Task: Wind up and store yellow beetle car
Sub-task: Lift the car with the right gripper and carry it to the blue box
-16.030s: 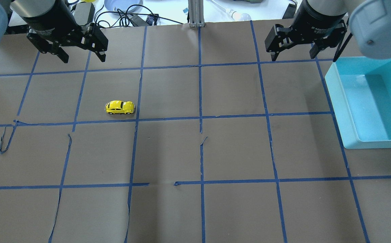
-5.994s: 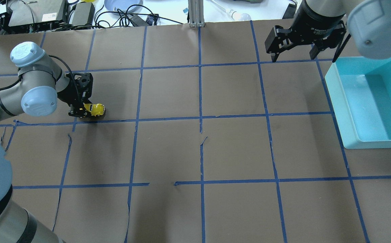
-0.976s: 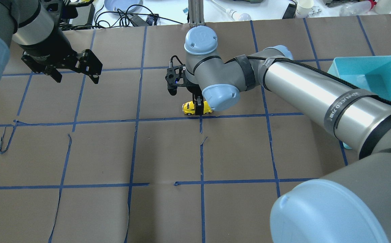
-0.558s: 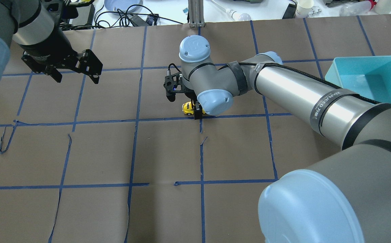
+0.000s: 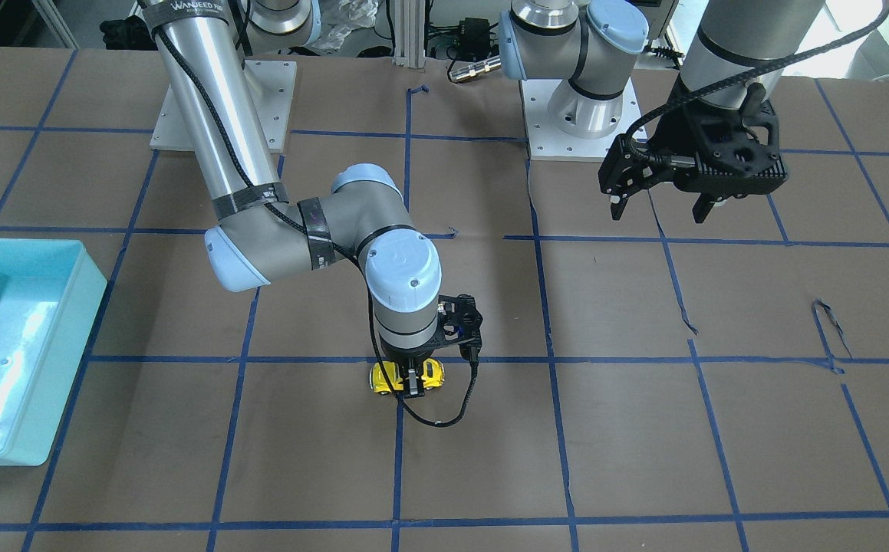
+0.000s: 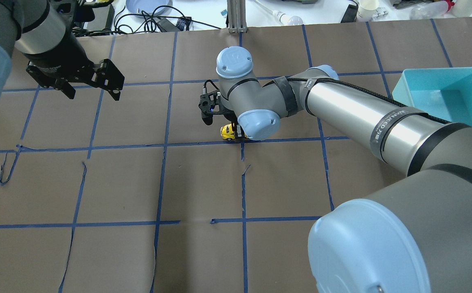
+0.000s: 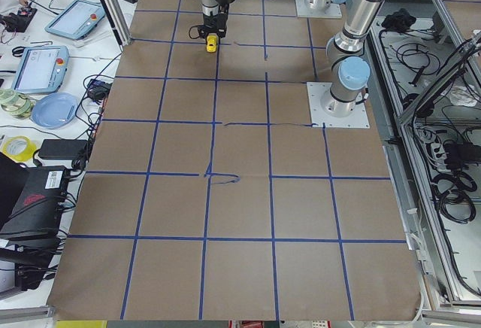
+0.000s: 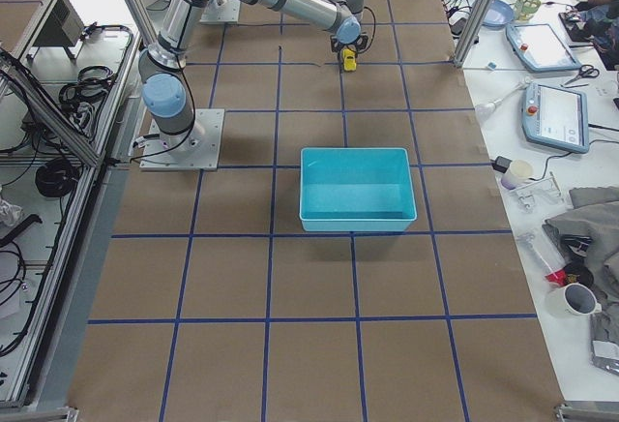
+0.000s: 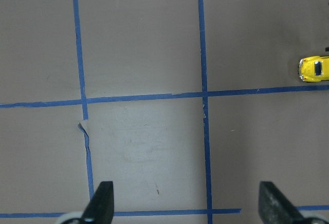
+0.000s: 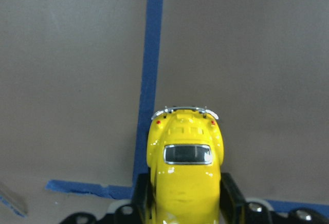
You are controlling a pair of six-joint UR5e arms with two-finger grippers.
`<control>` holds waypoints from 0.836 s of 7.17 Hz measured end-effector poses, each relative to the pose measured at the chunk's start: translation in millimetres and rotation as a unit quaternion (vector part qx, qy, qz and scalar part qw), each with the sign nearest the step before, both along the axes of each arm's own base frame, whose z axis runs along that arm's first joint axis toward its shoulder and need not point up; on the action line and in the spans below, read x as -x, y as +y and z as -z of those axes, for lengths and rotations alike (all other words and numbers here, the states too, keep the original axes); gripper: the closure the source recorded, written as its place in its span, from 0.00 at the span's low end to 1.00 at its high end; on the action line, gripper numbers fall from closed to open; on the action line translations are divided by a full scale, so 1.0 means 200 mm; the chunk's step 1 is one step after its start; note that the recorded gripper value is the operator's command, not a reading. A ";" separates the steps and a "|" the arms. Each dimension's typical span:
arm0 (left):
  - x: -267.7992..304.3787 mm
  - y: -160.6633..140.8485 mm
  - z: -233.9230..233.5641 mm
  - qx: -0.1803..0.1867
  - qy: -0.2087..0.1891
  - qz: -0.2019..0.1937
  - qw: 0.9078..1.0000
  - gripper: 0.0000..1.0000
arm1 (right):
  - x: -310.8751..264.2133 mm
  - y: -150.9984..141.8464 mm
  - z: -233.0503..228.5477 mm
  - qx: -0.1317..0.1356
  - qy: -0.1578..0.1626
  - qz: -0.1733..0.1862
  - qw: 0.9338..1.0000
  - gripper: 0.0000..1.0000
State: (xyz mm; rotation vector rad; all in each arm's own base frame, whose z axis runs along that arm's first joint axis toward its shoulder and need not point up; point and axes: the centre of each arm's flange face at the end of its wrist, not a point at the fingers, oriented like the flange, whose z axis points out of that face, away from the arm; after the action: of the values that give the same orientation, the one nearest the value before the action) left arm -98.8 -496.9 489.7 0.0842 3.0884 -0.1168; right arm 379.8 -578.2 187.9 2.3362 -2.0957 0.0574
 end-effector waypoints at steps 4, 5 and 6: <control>0.00 0.00 -0.01 0.001 -0.002 0.001 1.000 0.00 | 0.14 -0.08 -0.28 0.053 0.027 0.021 0.998 0.93; 0.00 0.00 -0.01 0.001 -0.001 0.001 1.000 0.00 | 0.33 -0.15 -0.44 0.073 0.028 0.049 0.996 0.93; 0.00 0.00 -0.01 0.002 -0.001 0.002 1.000 0.00 | 0.58 -0.21 -0.59 0.081 0.033 0.086 0.992 0.93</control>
State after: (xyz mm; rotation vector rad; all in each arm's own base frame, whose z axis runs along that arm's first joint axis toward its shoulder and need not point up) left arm -99.3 -496.4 491.7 0.0918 3.0856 -0.1228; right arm 263.5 -620.3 305.4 2.0330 -2.1608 0.1425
